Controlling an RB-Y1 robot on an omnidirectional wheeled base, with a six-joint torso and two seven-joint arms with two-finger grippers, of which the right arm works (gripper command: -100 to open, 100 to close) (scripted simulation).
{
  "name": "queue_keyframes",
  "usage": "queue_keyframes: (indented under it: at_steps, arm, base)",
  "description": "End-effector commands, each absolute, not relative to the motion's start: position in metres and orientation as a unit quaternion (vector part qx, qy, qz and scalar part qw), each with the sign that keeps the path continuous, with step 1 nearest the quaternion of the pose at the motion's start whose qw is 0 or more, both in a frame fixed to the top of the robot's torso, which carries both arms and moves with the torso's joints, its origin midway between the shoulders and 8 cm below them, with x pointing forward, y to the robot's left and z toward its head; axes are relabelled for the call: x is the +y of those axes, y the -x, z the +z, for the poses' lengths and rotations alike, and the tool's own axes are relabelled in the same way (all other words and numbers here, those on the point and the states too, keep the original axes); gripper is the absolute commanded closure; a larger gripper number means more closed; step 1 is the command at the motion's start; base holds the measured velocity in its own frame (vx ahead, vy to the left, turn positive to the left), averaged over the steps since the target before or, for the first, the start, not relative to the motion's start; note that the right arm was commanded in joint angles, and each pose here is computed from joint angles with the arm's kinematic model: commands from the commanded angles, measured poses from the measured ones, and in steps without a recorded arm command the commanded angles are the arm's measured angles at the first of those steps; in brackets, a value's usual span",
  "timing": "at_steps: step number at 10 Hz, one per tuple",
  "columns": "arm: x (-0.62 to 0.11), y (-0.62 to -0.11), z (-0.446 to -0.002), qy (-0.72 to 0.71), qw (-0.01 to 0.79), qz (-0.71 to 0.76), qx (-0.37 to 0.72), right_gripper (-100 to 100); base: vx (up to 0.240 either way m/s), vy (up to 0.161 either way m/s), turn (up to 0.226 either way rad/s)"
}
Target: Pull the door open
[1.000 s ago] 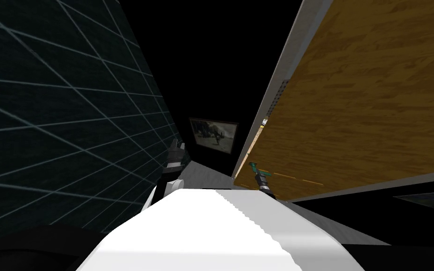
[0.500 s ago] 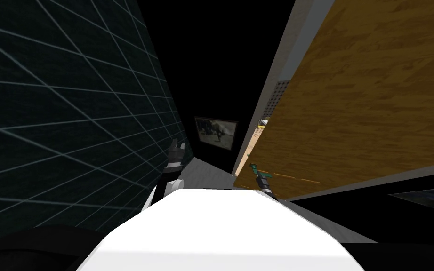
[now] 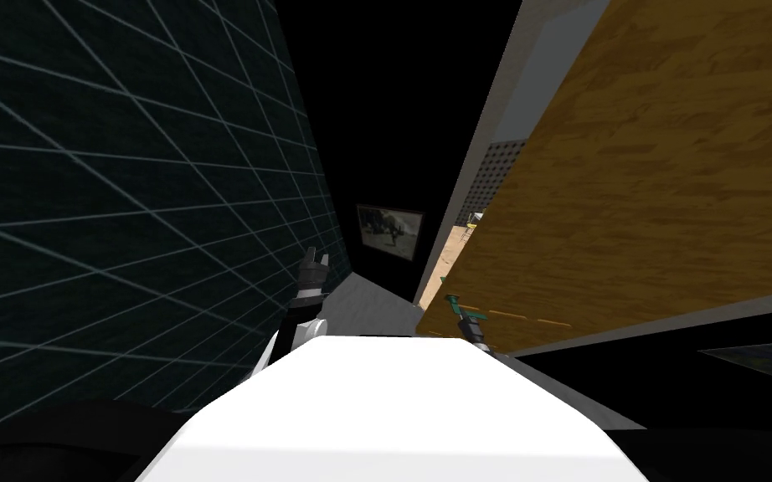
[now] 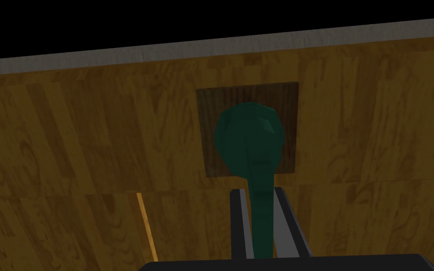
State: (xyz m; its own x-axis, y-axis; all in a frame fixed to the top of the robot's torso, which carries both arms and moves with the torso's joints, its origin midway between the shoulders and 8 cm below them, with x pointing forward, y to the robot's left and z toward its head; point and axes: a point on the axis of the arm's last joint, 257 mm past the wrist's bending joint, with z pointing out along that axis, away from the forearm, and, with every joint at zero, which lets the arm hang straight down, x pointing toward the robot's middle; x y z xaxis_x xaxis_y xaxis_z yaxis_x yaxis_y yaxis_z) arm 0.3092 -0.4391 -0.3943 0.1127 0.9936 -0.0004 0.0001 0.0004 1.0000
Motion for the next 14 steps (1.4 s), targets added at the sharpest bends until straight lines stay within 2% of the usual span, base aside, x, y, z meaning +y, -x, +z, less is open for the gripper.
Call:
queue_keyframes:
  at_steps: [1,14]
  arm:
    - [-0.442,-0.297,-0.393,-0.524,0.524,0.474,0.475,100]
    - [-0.439,-0.260,-0.395,-0.508,0.503,0.493,0.495,100]
  base:
    - [-0.238,-0.051,0.182]
    - [-0.213,-0.048,0.153]
